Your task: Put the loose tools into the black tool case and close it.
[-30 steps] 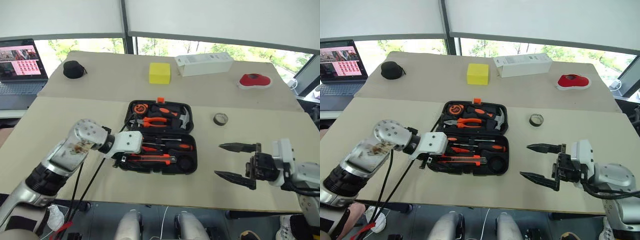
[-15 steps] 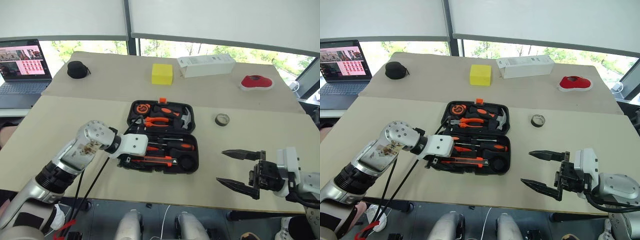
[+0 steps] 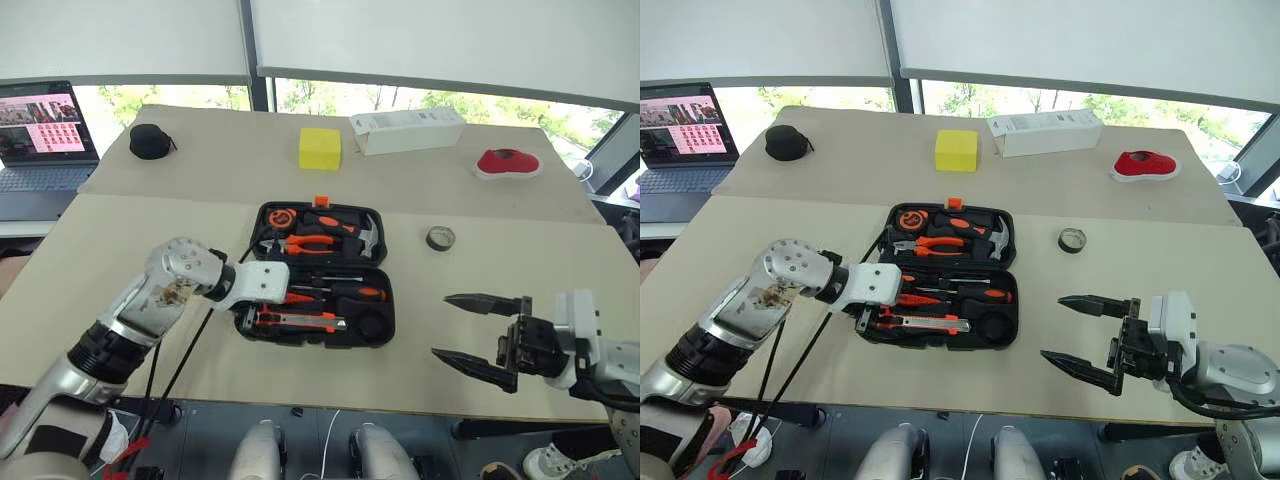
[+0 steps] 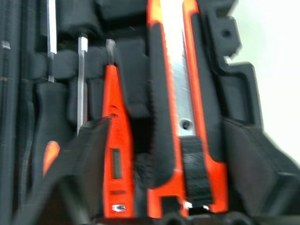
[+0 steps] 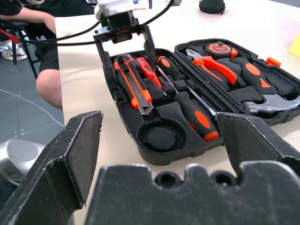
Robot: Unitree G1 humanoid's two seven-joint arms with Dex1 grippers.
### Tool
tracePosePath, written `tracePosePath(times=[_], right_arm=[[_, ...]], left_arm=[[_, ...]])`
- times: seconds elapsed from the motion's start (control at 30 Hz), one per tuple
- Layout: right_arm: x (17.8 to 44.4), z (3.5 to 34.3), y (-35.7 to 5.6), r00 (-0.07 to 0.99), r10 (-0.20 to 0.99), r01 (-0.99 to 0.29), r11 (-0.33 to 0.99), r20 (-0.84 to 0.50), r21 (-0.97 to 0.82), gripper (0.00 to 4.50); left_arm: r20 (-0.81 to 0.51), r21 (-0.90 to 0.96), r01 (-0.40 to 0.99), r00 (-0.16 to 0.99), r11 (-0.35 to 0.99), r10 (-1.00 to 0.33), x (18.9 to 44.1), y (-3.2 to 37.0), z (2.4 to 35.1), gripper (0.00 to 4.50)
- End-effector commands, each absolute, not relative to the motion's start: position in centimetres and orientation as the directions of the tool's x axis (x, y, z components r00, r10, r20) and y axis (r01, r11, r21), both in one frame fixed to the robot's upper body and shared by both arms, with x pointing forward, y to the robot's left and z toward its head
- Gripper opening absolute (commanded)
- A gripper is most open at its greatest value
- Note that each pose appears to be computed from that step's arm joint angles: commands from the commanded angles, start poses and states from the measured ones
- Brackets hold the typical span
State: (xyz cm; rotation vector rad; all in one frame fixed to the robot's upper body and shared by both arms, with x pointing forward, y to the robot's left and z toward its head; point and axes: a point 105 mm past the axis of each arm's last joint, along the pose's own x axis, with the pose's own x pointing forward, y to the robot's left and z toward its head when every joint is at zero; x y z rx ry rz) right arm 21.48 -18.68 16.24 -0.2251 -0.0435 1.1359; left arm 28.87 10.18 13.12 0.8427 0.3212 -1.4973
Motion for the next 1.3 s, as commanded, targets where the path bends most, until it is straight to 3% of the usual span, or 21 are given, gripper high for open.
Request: tracePosePath(times=[0.03,0.1,0.2,0.53,0.7,0.9,1.2,1.3], right_arm=[[21.6,16.6,-18.7,0.426,0.903,-0.889,0.405,-0.060,-0.215,4.50],[21.7,16.5,-18.7,0.429,0.902,-0.888,0.408,-0.058,-0.214,4.50],[21.8,16.4,-18.7,0.434,0.899,-0.885,0.416,-0.051,-0.209,4.50],[22.0,16.1,-18.7,0.457,0.889,-0.873,0.442,-0.031,-0.205,4.50],[21.8,16.0,-18.4,0.461,0.887,-0.871,0.449,-0.021,-0.199,4.50],[21.5,16.0,-18.2,0.459,0.888,-0.873,0.449,-0.010,-0.191,4.50],[21.6,15.9,-17.6,0.458,0.889,-0.875,0.450,-0.002,-0.176,4.50],[21.7,15.9,-17.6,0.458,0.889,-0.875,0.451,0.001,-0.176,4.50]], left_arm=[[-0.526,0.317,0.941,0.072,-0.116,-0.848,28.5,9.8,15.9,4.44],[-0.488,0.332,0.938,0.080,-0.100,-0.869,28.7,10.1,16.5,4.44],[-0.446,0.341,0.938,0.107,-0.059,-0.888,29.1,10.5,16.5,3.67],[-0.400,0.299,0.954,0.095,-0.031,-0.912,27.8,10.8,11.8,0.08],[-0.419,0.295,0.952,0.204,0.080,-0.885,29.6,10.6,9.5,0.08],[-0.395,0.228,0.968,0.187,0.101,-0.900,29.7,10.0,8.9,0.08],[-0.604,-0.048,0.945,0.230,0.322,-0.763,29.7,11.8,4.6,0.08],[-0.595,-0.057,0.957,0.196,0.285,-0.779,29.1,11.2,4.7,0.08]])
